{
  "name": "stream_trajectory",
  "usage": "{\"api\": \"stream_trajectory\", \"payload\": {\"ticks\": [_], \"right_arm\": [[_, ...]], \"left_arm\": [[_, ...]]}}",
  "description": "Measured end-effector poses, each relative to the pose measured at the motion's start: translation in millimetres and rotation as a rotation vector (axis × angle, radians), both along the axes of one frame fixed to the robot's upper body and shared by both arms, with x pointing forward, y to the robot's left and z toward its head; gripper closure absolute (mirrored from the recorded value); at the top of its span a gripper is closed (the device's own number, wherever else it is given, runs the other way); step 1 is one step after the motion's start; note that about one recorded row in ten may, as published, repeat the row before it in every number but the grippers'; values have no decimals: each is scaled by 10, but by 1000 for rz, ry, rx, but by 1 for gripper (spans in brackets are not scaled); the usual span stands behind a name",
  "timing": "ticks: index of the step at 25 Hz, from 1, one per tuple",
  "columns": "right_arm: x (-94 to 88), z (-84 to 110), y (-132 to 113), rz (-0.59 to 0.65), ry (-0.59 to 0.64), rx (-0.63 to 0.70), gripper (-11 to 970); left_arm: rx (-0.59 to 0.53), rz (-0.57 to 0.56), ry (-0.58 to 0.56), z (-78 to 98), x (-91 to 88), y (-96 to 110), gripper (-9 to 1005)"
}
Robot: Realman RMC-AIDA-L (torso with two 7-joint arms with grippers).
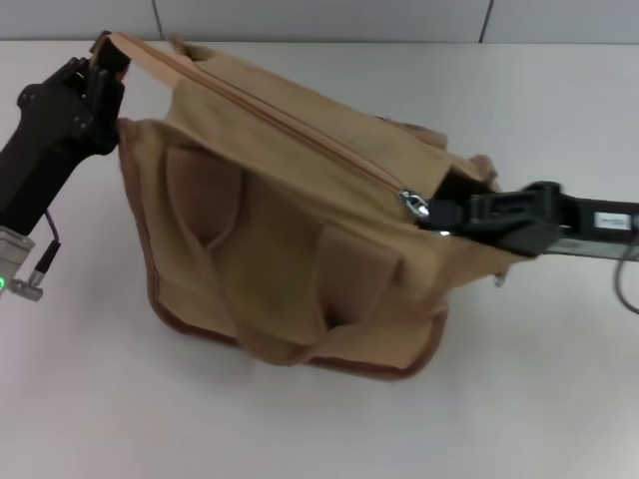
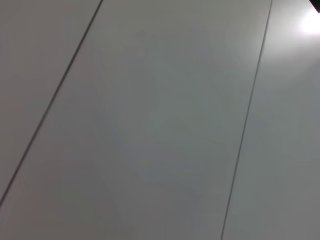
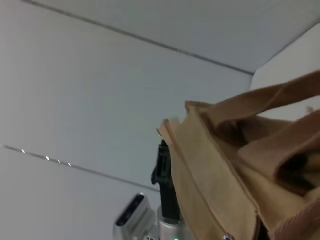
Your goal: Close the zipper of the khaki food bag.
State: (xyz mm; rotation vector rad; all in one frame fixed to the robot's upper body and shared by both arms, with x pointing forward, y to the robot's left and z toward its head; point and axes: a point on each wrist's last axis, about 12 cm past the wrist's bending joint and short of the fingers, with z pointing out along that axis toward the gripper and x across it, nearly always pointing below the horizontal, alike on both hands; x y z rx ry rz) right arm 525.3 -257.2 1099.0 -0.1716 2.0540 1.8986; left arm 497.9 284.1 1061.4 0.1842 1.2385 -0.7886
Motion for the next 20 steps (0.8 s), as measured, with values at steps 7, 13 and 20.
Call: {"api": "stream_trajectory", "payload": {"ticks": [7, 13, 20], "right_arm": [[-171, 154, -345, -39, -143, 120, 917], [-250, 368, -599, -46, -299, 202, 910], [-219, 417, -613, -46, -435, 181, 647]], "left_arm": [[1, -14, 9, 7, 56, -57, 914], [17, -69, -15, 79, 155, -138, 913], [-19, -172, -112, 277, 251, -278, 818]]}}
